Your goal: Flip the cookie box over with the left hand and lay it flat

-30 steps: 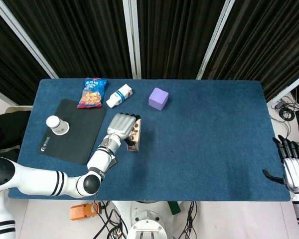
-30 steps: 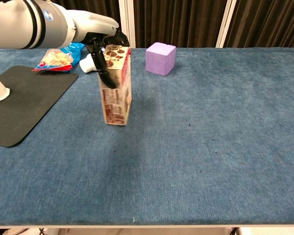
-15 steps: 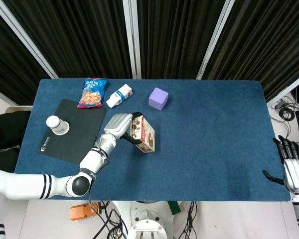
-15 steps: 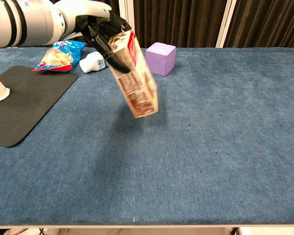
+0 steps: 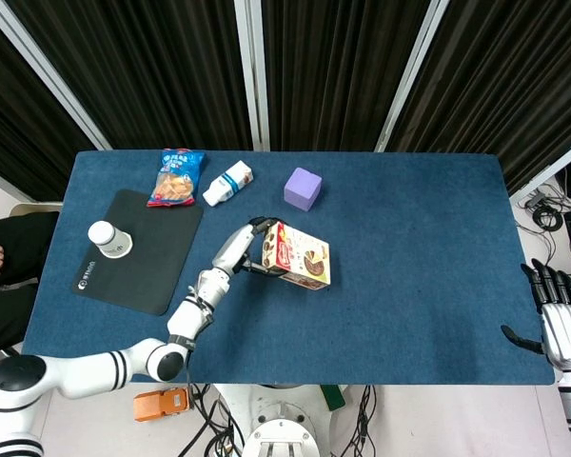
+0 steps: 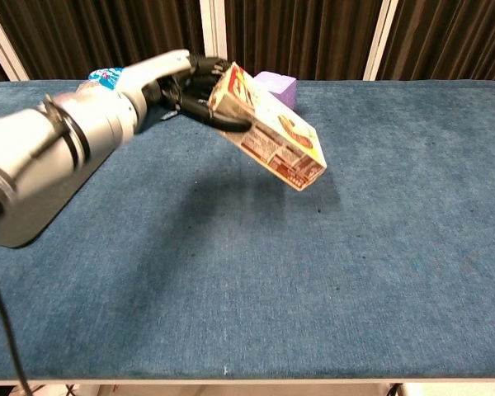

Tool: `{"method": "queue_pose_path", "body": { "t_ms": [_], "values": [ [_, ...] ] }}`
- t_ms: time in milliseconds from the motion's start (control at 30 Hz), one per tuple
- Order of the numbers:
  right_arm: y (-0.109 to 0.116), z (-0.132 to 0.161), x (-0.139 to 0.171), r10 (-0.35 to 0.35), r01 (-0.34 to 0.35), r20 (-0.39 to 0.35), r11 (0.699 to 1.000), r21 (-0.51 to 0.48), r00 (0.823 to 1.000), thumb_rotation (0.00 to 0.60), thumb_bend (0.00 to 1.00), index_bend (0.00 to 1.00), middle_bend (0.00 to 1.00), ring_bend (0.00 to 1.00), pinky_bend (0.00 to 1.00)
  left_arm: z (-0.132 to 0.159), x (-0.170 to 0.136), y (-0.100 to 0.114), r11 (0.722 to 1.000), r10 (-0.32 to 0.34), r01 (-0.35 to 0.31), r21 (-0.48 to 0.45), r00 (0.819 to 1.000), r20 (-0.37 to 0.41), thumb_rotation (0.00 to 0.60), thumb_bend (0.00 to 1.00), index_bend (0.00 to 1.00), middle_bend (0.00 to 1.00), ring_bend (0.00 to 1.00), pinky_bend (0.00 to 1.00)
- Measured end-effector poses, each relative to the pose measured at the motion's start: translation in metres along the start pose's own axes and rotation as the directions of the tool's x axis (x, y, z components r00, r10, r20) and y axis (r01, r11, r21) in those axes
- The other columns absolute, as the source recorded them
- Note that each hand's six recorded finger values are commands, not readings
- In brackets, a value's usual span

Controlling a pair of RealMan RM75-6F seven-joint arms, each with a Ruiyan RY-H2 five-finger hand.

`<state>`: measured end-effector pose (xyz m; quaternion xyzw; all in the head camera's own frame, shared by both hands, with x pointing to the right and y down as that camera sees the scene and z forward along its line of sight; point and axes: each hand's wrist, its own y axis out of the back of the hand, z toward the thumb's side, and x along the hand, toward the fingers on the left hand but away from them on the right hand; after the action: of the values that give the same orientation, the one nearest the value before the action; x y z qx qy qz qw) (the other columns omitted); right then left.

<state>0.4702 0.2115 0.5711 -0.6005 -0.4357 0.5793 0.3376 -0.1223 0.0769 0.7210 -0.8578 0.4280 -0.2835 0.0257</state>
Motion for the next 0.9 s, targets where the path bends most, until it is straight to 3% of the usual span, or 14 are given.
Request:
{"method": "queue_pose_path", "body": {
  "t_ms": [400,567,900],
  "values": [
    [0.000,-0.001,-0.001,0.001,-0.001,0.009,1.000,0.000,1.000,0.600,0.28,0.00,0.00,0.00,0.00,-0.038,0.005,-0.009,0.981,0.069,-0.071,0.180,0.998,0.013,0.600,0.00,0.37,0.40,0.23,0.00],
    [0.000,0.001,-0.002,0.004,-0.004,0.003,1.000,-0.001,1.000,0.600,0.28,0.00,0.00,0.00,0.00,-0.045,0.003,-0.005,0.966,0.064,-0.063,0.252,0.998,0.002,0.600,0.00,0.21,0.28,0.15,0.00],
    [0.001,0.000,-0.001,0.001,-0.001,0.002,1.000,-0.008,1.000,0.600,0.28,0.00,0.00,0.00,0.00,-0.058,0.000,0.002,0.926,0.041,-0.012,0.377,0.997,-0.070,0.600,0.00,0.02,0.07,0.01,0.00]
  ]
}}
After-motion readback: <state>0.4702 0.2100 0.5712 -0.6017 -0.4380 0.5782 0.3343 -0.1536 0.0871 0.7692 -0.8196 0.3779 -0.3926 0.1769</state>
